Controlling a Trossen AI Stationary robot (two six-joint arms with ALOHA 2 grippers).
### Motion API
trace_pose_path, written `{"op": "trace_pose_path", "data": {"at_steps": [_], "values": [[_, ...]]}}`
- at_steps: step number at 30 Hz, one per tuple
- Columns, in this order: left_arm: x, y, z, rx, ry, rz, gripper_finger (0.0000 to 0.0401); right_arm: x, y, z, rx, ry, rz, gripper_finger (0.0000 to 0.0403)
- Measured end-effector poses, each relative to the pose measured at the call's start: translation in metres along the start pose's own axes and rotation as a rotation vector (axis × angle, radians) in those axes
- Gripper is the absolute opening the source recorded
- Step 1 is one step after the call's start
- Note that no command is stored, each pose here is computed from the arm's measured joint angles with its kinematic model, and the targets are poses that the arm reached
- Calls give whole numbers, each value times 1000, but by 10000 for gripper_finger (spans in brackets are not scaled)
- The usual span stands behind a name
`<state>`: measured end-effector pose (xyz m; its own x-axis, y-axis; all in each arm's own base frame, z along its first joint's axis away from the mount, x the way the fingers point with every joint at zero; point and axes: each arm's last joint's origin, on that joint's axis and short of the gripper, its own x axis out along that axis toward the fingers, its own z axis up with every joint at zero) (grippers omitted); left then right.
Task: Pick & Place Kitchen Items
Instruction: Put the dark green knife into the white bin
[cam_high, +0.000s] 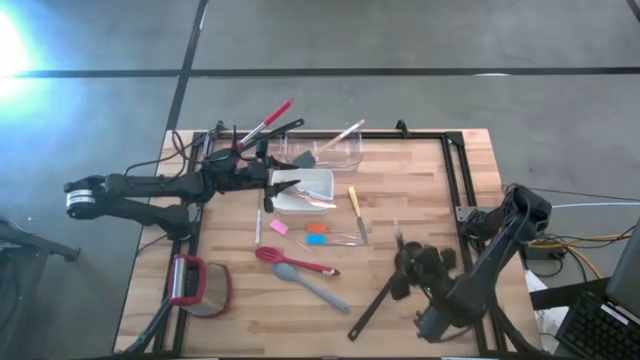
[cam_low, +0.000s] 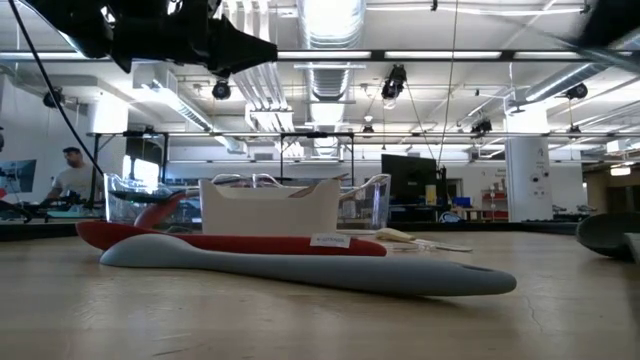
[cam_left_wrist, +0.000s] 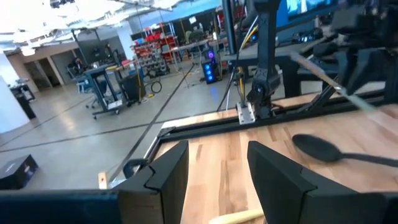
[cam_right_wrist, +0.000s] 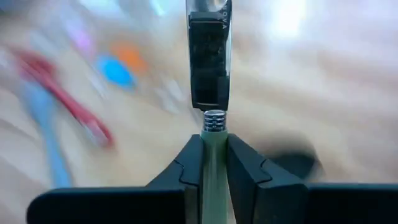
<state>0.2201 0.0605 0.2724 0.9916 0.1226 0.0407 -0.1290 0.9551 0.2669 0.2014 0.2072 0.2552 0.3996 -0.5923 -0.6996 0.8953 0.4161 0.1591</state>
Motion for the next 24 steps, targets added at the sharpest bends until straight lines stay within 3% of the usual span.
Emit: {"op": "trace_pose_path", "data": {"at_steps": [3, 7, 10, 14, 18, 24], "values": [[0, 0, 2, -27, -24, 1, 170, 8, 7, 19, -53, -222, 104, 32], [0, 0, 6, -98, -64, -4, 170, 23, 17, 44, -142, -443, 127, 32], [0, -1, 11, -141, -123, -87, 170, 34, 24, 60, -174, -556, 110, 32], [-1, -4, 15, -143, -183, -212, 170, 43, 29, 76, -178, -591, 72, 32], [4, -3, 16, -126, -184, -231, 170, 39, 31, 89, -186, -581, 72, 32], [32, 1, 16, -127, -150, -241, 170, 7, 53, 115, -267, -466, 248, 32]]}}
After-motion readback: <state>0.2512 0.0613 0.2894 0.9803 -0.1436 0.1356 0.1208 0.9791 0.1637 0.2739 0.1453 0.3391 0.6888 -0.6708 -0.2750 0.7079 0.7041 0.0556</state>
